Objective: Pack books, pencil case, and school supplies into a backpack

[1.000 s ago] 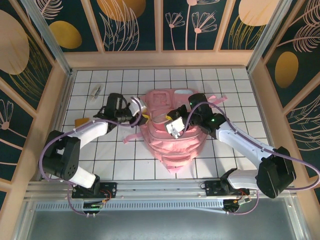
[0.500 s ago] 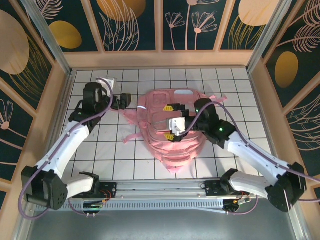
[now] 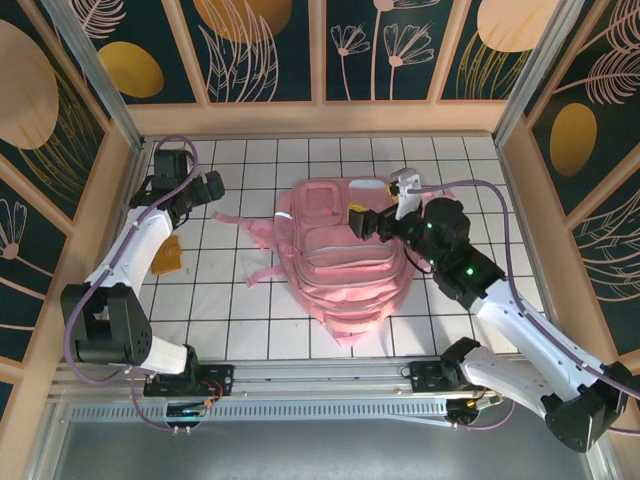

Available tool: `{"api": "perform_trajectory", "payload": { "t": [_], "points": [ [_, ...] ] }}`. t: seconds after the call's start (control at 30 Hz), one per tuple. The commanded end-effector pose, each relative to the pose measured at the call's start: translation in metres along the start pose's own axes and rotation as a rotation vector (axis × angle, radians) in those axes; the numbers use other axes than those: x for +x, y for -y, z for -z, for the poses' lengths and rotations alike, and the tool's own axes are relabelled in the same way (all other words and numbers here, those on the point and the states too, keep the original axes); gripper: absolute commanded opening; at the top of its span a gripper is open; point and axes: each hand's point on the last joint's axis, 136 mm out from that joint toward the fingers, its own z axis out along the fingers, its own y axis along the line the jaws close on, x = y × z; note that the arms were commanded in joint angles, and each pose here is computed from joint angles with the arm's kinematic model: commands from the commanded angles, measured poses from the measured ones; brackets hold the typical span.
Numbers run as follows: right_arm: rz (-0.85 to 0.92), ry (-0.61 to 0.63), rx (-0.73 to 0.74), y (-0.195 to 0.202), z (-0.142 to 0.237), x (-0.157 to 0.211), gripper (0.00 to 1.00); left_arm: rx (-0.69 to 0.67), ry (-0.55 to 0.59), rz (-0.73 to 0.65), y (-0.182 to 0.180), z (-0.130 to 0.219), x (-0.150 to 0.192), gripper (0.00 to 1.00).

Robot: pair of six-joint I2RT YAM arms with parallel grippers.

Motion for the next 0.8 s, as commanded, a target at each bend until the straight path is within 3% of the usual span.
{"api": "perform_trajectory", "payload": {
  "t": [0.0,0.23,0.37,0.63,0.77],
  "points": [
    [-0.2,-0.17,0.061,0.01,-0.007,0.039,0.97,-0.018,-0.029,-0.036,-0.001,-0.006,-0.003,0.99],
    [-0.192,-0.322,-0.082,-0.021,-0.015,0.073,0.96,-0.114,-0.095,-0.268,-0.019,-0.073,-0.017,0.99],
    [-0.163,-0.332,-0.071,-0.024,-0.014,0.077,0.95,-0.061,-0.139,-0.345,-0.01,-0.102,-0.025,0.99],
    [-0.129,-0.347,-0.084,-0.031,-0.012,0.078,0.93,-0.056,-0.184,-0.285,-0.051,-0.154,-0.048,0.99],
    [-0.093,-0.363,-0.073,-0.031,-0.014,0.073,0.93,-0.02,-0.253,-0.312,-0.052,-0.18,-0.034,0.99]
  ]
}}
